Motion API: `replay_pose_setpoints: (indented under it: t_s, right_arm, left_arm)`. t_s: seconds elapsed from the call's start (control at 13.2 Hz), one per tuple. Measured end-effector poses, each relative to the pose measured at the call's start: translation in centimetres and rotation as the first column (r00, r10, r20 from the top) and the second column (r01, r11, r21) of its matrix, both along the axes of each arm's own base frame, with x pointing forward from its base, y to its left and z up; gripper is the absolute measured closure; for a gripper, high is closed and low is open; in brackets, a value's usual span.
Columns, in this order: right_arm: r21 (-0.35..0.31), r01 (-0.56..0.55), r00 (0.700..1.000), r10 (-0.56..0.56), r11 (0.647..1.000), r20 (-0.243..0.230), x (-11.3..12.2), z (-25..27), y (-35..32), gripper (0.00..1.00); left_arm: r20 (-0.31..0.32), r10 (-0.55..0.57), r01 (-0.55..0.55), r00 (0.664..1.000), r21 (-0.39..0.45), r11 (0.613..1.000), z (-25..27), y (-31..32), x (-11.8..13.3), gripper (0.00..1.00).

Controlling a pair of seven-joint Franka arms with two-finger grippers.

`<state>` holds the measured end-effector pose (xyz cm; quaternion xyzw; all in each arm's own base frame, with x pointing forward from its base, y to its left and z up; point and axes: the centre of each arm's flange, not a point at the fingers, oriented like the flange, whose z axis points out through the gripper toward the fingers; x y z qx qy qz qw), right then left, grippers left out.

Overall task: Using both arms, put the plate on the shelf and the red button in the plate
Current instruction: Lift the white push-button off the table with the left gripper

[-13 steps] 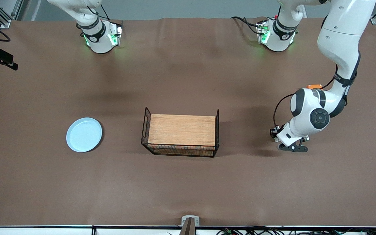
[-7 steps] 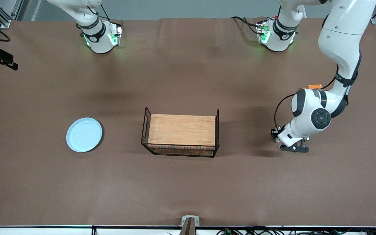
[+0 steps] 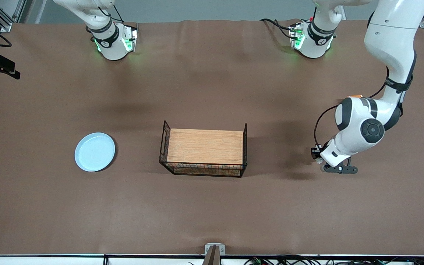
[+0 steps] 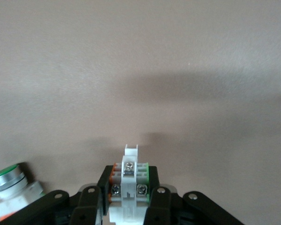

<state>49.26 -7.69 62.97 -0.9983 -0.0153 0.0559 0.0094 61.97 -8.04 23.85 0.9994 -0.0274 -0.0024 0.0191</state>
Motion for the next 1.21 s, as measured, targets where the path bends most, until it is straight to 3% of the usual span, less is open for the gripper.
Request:
replay_pose_setpoints:
  t_s: [0.6,1.21]
  right_arm:
    - [0.0,0.0,1.0,0.0,1.0,0.0,0.0,0.0,0.0,0.0]
    - [0.001,-0.004,1.0,0.004,1.0,-0.006,0.0,-0.1,0.2,0.0]
  left_arm:
    - [-0.032,0.024,-0.023,0.999,0.013,1.0,5.6,-0.1,-0.8,0.67]
    - [-0.052,0.007,-0.006,0.999,0.021,1.0,15.0,-3.2,-3.0,0.67]
